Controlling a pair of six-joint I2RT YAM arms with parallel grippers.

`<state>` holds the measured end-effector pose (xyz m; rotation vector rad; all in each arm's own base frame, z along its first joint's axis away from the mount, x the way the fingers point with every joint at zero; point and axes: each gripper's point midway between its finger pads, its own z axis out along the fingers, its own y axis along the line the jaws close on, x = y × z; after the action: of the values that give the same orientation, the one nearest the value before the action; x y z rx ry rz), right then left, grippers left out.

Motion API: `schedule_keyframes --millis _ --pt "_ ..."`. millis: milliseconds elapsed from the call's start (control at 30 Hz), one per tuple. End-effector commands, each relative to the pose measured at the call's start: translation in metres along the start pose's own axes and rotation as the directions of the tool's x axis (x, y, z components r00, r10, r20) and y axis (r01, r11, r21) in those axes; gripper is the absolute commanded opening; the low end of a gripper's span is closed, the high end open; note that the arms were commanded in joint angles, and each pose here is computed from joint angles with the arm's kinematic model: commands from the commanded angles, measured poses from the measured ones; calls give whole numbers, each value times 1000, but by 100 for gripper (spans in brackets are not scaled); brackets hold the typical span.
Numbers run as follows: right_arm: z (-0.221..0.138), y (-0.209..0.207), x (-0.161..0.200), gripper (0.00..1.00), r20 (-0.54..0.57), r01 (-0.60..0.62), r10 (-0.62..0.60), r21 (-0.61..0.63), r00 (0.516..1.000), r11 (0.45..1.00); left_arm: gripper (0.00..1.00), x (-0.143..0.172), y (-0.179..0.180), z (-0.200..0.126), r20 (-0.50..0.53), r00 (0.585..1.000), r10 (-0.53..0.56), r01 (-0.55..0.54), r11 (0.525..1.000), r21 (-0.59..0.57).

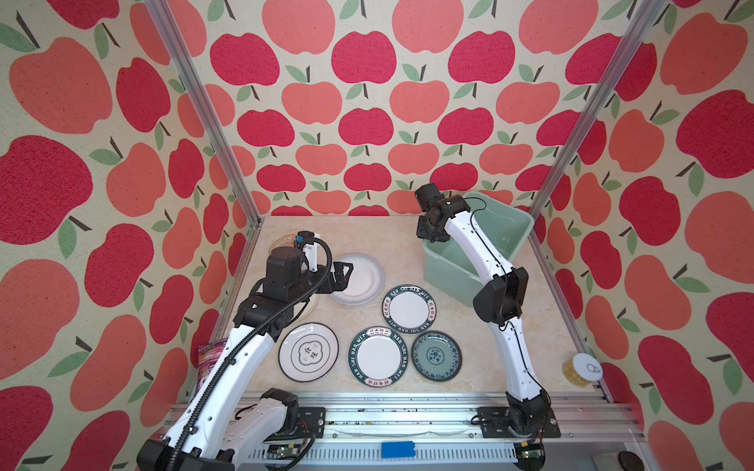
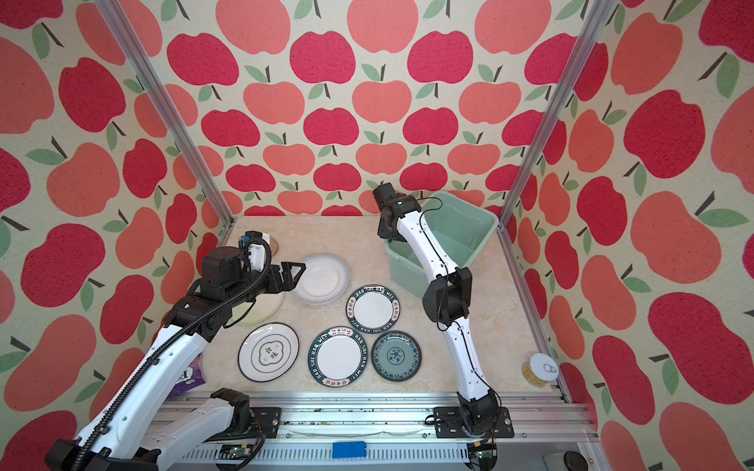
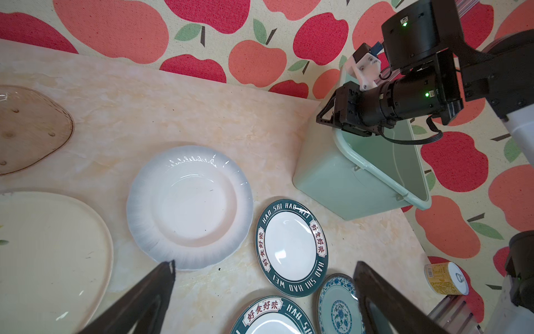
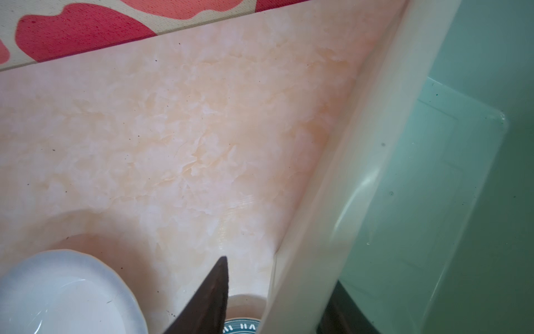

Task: Place the plates into the plastic bin on the countertop
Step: Pick up the plastic bin from the top-right of the table, then place the plastic bin at the middle-right of the table.

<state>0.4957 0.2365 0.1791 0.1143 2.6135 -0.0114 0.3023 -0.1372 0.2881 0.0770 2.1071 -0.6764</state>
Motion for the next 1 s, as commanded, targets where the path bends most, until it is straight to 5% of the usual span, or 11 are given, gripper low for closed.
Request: schedule_keyframes --millis 0,300,967 --pt "-30 -29 -1 44 6 51 -51 67 999 996 99 -2 2 3 10 1000 -20 20 1000 0" --pt "-65 -67 36 23 -23 86 -84 106 996 991 99 -1 -2 -4 2 1000 -16 16 1000 4" --pt "-138 -122 168 19 -86 185 -178 77 980 980 99 -6 -13 -18 13 1000 -15 15 1000 21"
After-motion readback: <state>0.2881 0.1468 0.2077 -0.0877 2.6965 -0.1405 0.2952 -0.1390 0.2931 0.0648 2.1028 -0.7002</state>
